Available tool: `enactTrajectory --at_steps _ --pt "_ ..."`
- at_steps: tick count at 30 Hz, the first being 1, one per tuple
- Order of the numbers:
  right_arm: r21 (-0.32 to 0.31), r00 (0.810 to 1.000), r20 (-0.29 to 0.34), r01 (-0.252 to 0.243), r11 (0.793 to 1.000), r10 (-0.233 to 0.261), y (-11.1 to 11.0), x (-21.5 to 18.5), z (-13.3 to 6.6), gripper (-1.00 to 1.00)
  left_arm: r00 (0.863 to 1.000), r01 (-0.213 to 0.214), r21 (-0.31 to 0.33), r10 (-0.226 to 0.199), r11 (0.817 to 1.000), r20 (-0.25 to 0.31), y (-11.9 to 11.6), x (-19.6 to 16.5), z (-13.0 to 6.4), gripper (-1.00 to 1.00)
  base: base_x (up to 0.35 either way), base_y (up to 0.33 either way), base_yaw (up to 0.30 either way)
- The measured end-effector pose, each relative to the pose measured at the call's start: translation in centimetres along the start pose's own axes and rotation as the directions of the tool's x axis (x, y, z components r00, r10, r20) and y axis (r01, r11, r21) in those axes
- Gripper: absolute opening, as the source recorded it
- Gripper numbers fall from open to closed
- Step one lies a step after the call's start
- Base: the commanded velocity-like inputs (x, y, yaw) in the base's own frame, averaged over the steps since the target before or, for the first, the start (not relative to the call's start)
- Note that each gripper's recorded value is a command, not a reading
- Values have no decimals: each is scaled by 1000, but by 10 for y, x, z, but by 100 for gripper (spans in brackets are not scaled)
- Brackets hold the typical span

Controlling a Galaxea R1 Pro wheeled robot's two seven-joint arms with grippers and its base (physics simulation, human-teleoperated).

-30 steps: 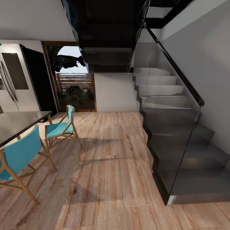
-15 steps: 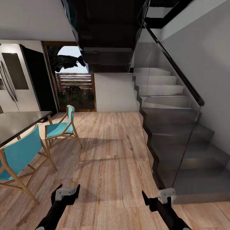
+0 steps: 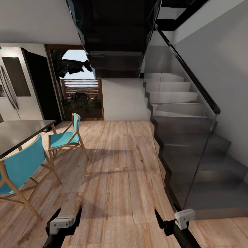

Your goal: Put the three can of soda from the living room inside the tash can in the kitchen.

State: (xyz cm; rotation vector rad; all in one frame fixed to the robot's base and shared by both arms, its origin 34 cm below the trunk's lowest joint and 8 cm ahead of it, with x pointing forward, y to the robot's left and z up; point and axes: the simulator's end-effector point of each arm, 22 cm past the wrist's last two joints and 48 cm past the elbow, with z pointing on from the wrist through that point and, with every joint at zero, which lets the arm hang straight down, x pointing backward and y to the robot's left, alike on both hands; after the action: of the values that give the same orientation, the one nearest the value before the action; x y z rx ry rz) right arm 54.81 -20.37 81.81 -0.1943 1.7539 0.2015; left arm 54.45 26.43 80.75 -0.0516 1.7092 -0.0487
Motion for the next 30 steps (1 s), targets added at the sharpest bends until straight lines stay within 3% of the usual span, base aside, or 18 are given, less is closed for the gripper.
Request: enactTrajectory --at_steps 6,18,30 --pt "12 997 -77 -21 1000 22 -1 43 -12 100 996 3 -17 -4 1000 -85 6 45 -11 100 0 0 0" --pt "28 995 -94 -30 999 33 -3 53 -13 100 980 -4 -29 -2 1000 -201 10 100 -26 100 0 0 0" --pt "24 992 -115 -41 999 44 3 63 -14 100 975 -6 -30 -1 1000 -222 11 109 -29 100 0 0 0"
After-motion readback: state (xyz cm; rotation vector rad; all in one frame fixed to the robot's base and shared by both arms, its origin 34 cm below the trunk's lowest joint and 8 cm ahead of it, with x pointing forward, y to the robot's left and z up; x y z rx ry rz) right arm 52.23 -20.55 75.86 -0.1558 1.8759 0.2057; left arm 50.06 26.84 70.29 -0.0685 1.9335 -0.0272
